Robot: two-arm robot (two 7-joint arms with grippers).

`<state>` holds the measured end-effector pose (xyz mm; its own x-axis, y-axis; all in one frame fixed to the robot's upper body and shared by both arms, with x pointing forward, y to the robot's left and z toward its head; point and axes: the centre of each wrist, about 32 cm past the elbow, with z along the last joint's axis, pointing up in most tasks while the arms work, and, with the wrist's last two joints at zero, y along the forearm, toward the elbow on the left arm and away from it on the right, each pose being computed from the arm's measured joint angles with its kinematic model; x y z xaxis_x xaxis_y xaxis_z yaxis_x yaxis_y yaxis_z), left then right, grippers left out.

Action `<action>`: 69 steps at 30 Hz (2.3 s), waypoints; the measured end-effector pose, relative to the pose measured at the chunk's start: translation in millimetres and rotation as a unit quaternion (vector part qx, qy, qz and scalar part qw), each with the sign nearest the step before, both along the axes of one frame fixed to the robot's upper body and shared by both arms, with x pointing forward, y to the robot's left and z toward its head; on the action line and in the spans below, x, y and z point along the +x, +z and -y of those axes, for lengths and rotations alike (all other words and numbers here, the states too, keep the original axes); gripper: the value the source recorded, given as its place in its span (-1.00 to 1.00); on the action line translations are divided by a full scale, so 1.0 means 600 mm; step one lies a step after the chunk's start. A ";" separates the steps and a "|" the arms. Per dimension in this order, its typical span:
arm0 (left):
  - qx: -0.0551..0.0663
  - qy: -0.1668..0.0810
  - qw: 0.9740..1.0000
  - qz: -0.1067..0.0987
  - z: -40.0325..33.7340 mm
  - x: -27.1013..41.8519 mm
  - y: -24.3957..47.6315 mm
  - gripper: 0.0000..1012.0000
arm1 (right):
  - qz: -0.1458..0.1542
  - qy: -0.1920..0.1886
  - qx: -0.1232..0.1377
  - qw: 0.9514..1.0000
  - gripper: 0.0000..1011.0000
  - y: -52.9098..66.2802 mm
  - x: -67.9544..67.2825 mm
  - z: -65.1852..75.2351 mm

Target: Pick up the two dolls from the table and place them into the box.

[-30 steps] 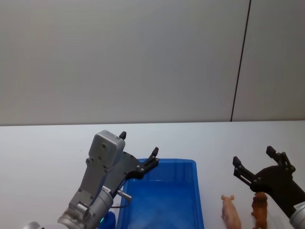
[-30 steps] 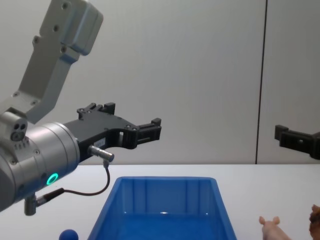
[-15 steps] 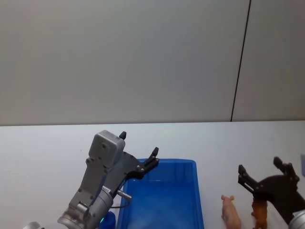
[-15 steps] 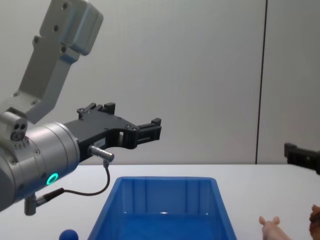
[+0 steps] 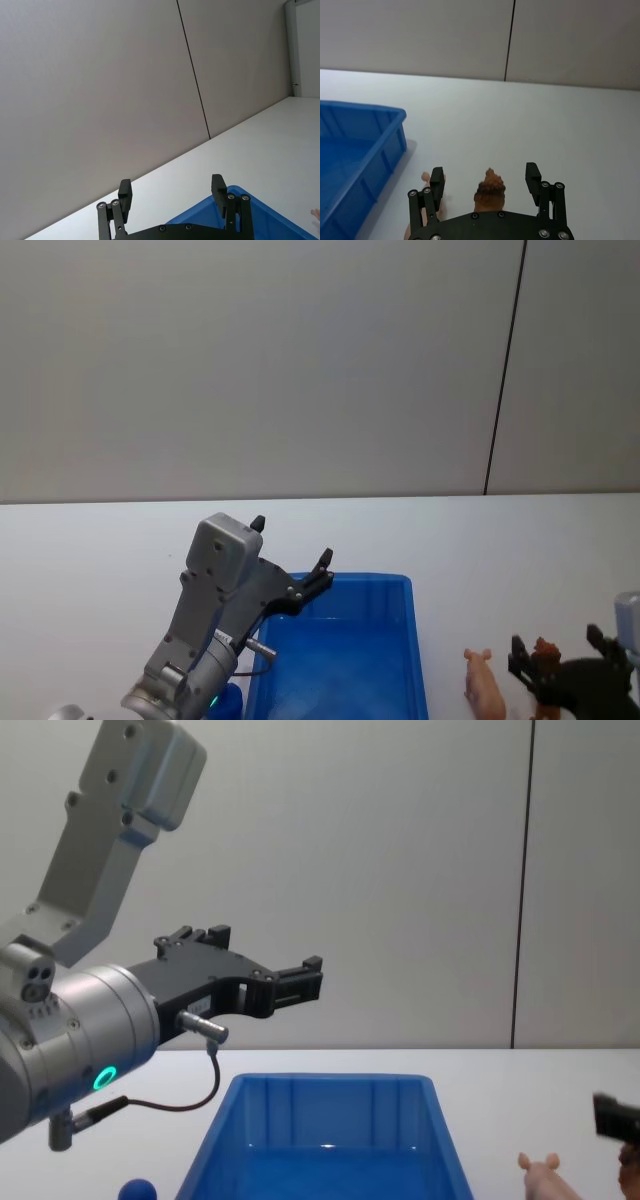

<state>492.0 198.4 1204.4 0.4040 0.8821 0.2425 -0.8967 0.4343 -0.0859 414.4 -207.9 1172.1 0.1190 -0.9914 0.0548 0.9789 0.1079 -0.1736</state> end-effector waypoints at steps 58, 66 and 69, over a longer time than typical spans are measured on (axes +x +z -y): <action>0.000 0.000 1.000 0.000 0.000 0.000 0.000 0.98 | 0.000 0.018 0.047 0.999 -0.43 -0.024 -0.010 -0.017; 0.000 0.000 1.000 0.000 0.000 0.000 0.000 0.98 | 0.019 0.061 0.055 0.996 -0.43 -0.003 0.001 -0.030; 0.000 0.000 1.000 0.000 0.000 0.000 0.000 0.98 | 0.025 0.087 0.060 0.994 -0.43 0.006 0.010 -0.040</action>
<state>492.0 198.4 1204.4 0.4040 0.8820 0.2425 -0.8967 0.4343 -0.0859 420.6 -183.8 1176.0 0.2885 -0.9560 -0.0529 0.9509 0.2926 -0.1013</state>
